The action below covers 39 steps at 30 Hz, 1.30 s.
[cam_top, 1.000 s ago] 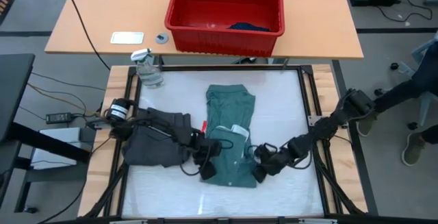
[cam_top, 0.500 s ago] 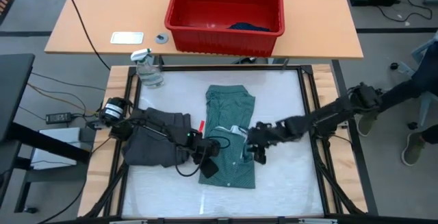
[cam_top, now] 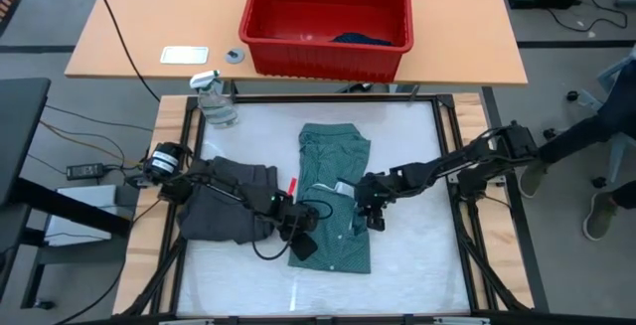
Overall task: Fold Laundry from Bin
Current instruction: Fold the green polo shirt on the table
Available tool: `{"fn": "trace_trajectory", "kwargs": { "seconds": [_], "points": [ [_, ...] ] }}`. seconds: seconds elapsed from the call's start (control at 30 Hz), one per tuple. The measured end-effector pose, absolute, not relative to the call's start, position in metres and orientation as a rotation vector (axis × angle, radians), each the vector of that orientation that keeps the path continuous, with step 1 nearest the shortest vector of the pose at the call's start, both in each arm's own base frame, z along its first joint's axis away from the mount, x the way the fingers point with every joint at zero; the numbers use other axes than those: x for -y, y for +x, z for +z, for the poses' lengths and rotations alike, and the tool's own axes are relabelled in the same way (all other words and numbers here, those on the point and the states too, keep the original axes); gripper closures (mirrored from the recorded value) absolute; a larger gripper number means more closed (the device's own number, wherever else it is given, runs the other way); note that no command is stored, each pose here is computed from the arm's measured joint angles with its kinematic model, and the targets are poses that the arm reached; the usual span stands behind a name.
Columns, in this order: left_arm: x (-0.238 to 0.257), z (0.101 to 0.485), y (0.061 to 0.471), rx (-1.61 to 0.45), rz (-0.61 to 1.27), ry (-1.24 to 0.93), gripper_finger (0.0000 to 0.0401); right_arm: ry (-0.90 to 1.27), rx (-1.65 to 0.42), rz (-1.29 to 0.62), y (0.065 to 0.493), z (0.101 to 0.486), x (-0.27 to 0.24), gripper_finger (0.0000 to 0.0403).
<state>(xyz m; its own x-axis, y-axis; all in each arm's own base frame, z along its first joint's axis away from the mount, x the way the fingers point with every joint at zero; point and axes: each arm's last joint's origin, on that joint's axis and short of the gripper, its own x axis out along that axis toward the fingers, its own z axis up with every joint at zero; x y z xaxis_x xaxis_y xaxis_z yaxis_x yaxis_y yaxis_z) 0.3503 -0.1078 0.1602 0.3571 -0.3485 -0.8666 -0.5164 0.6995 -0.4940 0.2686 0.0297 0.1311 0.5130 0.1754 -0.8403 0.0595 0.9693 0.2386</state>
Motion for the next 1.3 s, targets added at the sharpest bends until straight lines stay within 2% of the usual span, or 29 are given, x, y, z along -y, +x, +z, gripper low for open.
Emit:
{"fn": "trace_trajectory", "kwargs": {
  "seconds": [0.1,0.23,0.3,0.47,0.77,1.0,1.13,1.3],
  "points": [
    [0.108,0.16,0.35,-1.242,0.128,-0.844,0.0287,0.245,-1.024,0.064,0.269,0.131,-0.029,0.0284],
    [0.108,0.16,0.35,-1.242,0.127,-0.844,0.0287,0.248,-1.028,0.09,0.269,0.132,-0.029,0.0369],
    [0.108,0.16,0.35,-1.243,0.127,-0.842,0.0287,0.28,-1.038,0.134,0.268,0.132,-0.03,0.0391],
    [0.109,0.16,0.349,-1.256,0.129,-0.834,0.0287,0.341,-1.061,0.192,0.258,0.146,-0.038,0.0396],
    [0.117,0.16,0.346,-1.27,0.123,-0.832,0.0287,0.198,-0.876,0.261,0.239,0.194,-0.038,0.04],
    [0.118,0.159,0.344,-1.284,0.141,-0.845,0.0287,0.0,-0.735,0.097,0.23,0.218,-0.022,0.0401],
    [0.118,0.159,0.344,-1.286,0.153,-0.858,0.0287,0.015,-0.758,-0.107,0.231,0.214,-0.004,0.0402],
    [0.118,0.159,0.343,-1.291,0.188,-0.898,0.0287,0.076,-0.839,-0.173,0.24,0.196,0.01,0.0401]
  ]
}}
